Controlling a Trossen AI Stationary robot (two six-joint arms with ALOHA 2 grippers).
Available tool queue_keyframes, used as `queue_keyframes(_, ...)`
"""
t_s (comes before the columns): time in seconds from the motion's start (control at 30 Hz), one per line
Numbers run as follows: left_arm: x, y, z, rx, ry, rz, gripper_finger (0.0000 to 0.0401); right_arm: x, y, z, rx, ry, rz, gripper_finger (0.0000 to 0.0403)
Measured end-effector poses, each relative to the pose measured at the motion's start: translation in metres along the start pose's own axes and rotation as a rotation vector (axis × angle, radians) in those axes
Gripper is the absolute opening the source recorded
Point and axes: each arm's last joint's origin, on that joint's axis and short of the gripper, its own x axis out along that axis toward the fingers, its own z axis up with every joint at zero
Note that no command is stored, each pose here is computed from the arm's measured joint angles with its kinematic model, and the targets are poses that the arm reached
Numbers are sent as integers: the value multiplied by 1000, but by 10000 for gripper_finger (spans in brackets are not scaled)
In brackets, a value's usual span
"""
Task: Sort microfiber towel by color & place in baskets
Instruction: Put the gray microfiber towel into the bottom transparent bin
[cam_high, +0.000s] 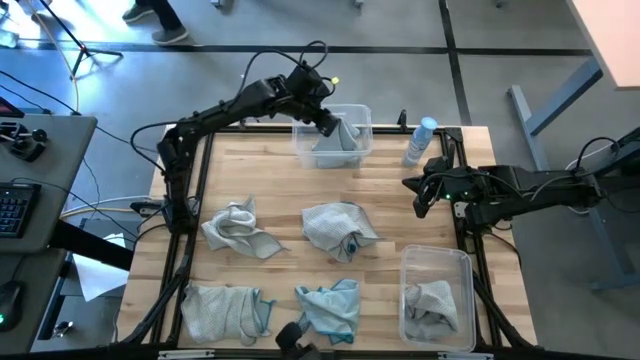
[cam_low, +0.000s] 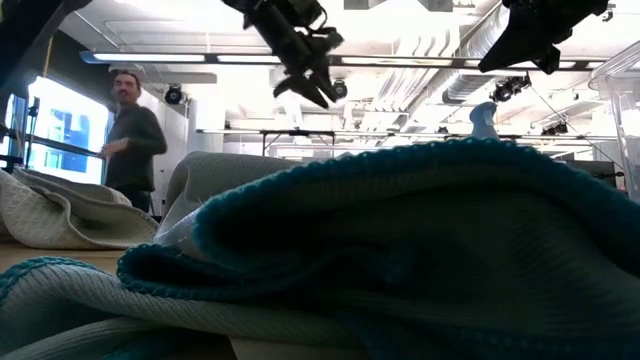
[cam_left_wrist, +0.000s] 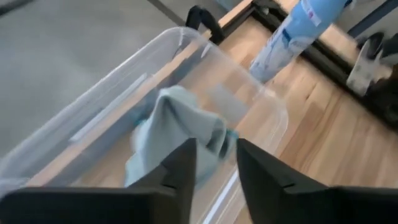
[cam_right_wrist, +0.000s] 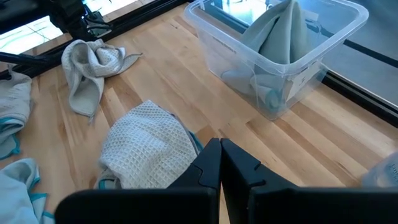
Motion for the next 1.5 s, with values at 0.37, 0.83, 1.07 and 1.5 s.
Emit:
queue_keyframes(0.37,-54,-61,-22,236,1,32,2,0,1,0,7,15,26,0)
queue_keyframes(0.83,-73,-120,-87,308,16,3,0,0,1,-1,-69,18,25,0)
queue_keyframes(1.07,-94,-123,-138,269,-118,-61,0,9,8,-3,-248,90,123,0)
queue_keyframes(1.5,-138,-88,-212,251,-192,-164,0,55,52,8,-255,194,217,0)
